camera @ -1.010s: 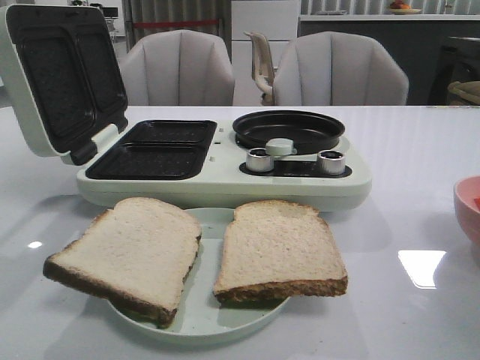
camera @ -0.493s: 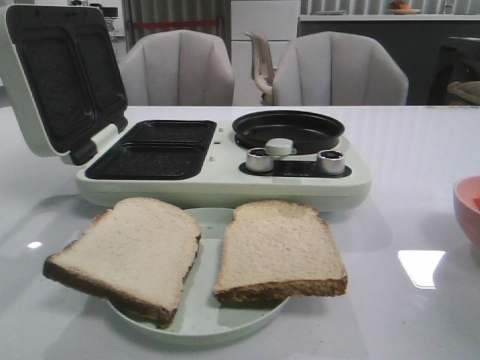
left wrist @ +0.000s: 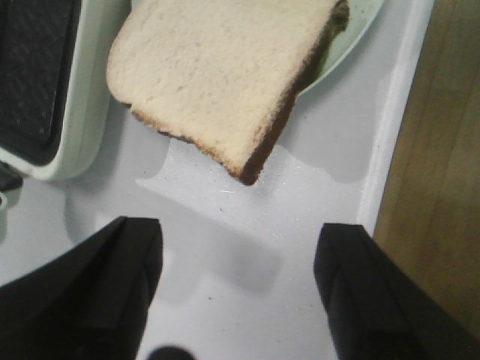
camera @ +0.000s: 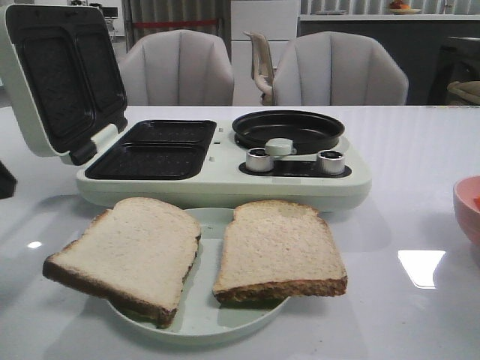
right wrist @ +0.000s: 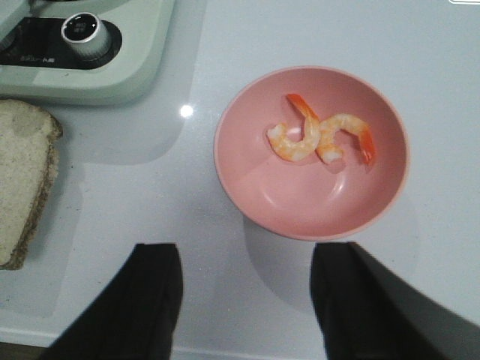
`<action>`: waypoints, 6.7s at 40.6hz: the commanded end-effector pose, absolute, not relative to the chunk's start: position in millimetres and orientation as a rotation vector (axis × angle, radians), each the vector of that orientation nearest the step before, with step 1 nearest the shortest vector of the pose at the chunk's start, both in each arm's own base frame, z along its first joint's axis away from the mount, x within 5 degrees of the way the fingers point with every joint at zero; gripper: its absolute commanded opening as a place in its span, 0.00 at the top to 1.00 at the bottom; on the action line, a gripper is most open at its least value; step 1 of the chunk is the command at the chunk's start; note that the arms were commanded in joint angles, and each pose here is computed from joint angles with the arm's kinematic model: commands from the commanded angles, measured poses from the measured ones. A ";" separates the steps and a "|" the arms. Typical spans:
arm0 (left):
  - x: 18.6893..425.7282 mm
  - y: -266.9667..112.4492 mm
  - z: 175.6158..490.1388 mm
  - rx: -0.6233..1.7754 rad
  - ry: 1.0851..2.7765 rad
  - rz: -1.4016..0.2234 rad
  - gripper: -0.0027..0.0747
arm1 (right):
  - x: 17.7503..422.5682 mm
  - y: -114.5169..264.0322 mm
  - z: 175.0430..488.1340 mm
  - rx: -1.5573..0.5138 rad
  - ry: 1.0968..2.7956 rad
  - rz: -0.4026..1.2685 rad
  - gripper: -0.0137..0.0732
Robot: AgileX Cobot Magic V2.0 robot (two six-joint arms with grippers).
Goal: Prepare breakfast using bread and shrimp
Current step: 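Grasp the bread slice nearest the left gripper and lift it off the plate, then move the bread with the left gripper onto the sandwich maker plate and release, then reach the right gripper to the remaining bread slice and grasp it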
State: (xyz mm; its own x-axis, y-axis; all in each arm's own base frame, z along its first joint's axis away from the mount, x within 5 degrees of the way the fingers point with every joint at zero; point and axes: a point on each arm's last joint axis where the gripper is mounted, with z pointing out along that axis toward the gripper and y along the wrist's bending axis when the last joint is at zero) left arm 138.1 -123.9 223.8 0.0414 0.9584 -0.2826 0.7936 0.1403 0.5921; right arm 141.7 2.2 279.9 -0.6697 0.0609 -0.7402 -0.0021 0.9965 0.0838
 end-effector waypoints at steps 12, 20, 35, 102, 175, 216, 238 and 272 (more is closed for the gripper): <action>163.9 -162.2 189.6 1.884 1.525 0.584 0.35 | 147.7 1.5 293.4 0.030 2.209 0.081 0.27; 172.0 -170.2 171.4 1.877 1.536 0.616 0.35 | 147.7 1.5 293.4 0.030 2.209 0.081 0.27; 178.1 -171.2 167.8 1.810 1.550 0.670 0.62 | 147.7 1.5 293.4 0.030 2.209 0.081 0.27; 310.9 -168.9 285.8 1.375 1.400 0.844 0.84 | 147.7 1.5 293.4 0.030 2.209 0.081 0.27; 370.5 -150.6 281.8 1.419 1.427 0.583 0.28 | 147.7 1.5 293.4 0.030 2.209 0.081 0.27; 175.1 -119.5 274.4 0.911 2.389 0.119 0.28 | 147.8 2.5 293.6 0.044 2.207 0.104 0.27; 132.5 -106.4 314.9 0.773 2.296 -0.262 0.28 | 189.6 57.0 240.4 0.112 2.553 0.719 0.27; 131.9 -105.3 316.0 0.773 2.288 -0.257 0.28 | 292.6 123.4 182.5 0.015 2.732 0.816 0.46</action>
State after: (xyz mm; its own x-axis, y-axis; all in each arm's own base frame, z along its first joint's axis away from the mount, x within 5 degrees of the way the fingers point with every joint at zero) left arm 130.0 -102.1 300.9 -0.6307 0.4853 -0.6055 0.5880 0.8081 0.0353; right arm 288.3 119.9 163.0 -0.9710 0.0878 -0.2225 -0.0377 0.8623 0.5050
